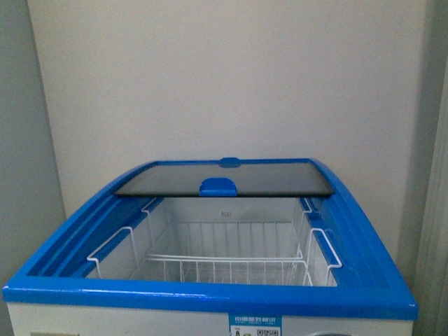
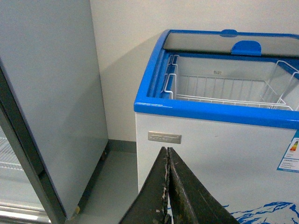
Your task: Put drink in fridge
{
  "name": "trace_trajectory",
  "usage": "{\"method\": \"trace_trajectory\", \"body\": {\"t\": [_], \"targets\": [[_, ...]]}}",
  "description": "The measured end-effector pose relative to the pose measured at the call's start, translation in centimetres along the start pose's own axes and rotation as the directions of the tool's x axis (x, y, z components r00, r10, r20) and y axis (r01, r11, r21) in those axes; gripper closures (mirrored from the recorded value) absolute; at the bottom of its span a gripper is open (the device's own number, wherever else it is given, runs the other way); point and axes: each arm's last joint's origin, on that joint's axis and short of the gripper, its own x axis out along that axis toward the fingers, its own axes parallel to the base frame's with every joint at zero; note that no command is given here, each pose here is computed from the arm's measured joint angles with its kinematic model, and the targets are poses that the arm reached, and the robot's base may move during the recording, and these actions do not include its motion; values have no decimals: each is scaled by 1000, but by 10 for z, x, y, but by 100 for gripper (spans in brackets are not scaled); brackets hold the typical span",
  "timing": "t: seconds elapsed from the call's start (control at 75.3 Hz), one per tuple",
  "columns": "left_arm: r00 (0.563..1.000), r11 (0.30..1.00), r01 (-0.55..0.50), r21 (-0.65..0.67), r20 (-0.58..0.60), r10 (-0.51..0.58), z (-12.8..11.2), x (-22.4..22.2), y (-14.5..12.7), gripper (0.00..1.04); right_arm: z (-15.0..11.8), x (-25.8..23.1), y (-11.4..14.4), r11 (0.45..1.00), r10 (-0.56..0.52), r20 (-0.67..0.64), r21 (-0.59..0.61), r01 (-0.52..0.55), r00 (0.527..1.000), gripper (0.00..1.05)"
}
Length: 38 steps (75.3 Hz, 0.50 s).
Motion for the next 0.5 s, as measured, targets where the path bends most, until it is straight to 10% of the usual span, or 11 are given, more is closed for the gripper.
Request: {"method": "trace_trajectory", "body": {"t": [0.505], "targets": [[1000,1000,0,0,0,0,0,0,0,102,-20,-13,0,1000,0,5,0,0,1000,102]]}}
